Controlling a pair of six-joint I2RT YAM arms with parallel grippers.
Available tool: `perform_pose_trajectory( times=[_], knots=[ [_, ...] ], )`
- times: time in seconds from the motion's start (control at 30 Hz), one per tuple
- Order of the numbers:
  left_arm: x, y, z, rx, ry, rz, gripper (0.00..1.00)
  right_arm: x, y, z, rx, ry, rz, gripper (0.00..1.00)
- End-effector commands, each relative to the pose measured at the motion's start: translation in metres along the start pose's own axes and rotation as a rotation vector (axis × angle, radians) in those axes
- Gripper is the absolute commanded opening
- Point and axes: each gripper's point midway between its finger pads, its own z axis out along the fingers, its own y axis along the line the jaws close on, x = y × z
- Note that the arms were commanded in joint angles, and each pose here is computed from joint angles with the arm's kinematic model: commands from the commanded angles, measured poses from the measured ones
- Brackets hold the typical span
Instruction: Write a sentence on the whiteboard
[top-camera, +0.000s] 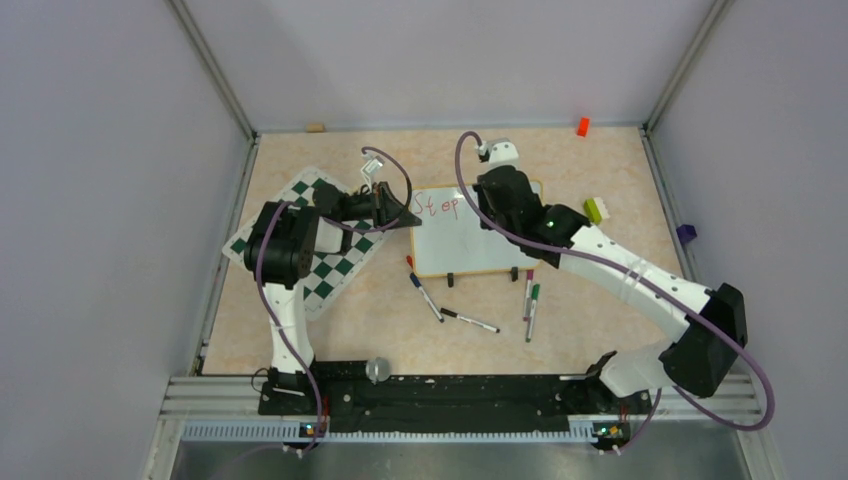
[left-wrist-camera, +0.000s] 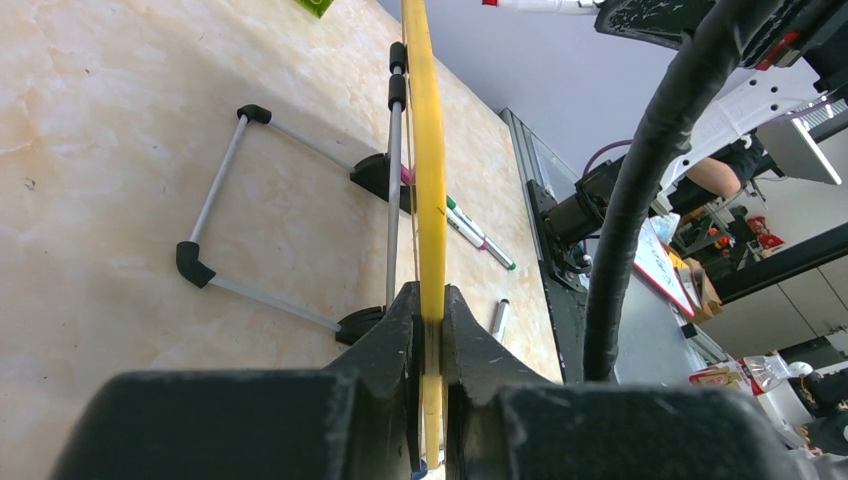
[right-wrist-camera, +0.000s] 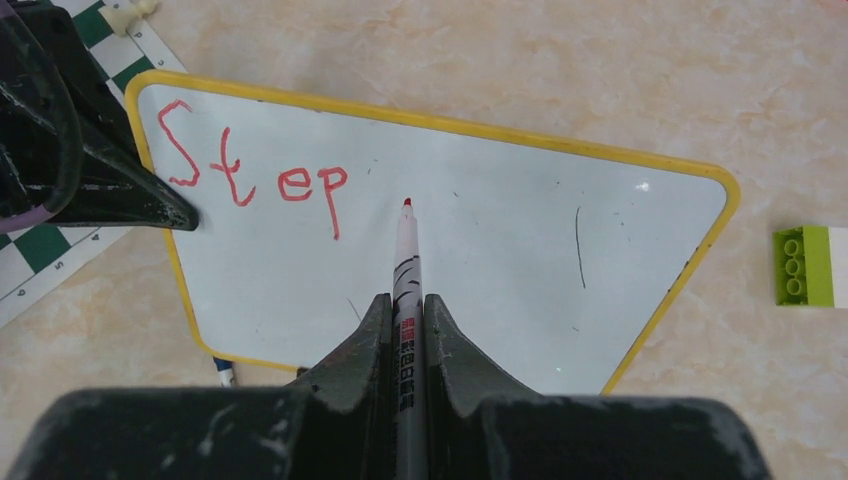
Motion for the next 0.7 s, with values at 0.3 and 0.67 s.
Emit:
perform_pose_trajectory(
  times=[0.3, 0.67],
  knots=[
    [-0.016, -0.018, 0.004, 0.037, -0.006, 0.151, 0.00, 0.005, -0.001, 0.007, -0.001, -0.002, -0.014, 0.00],
    [-0.017, -0.017, 0.004, 0.036, -0.010, 0.150, 0.00, 0.017, 0.003, -0.001, -0.067, -0.016, 0.003, 0.00]
  ],
)
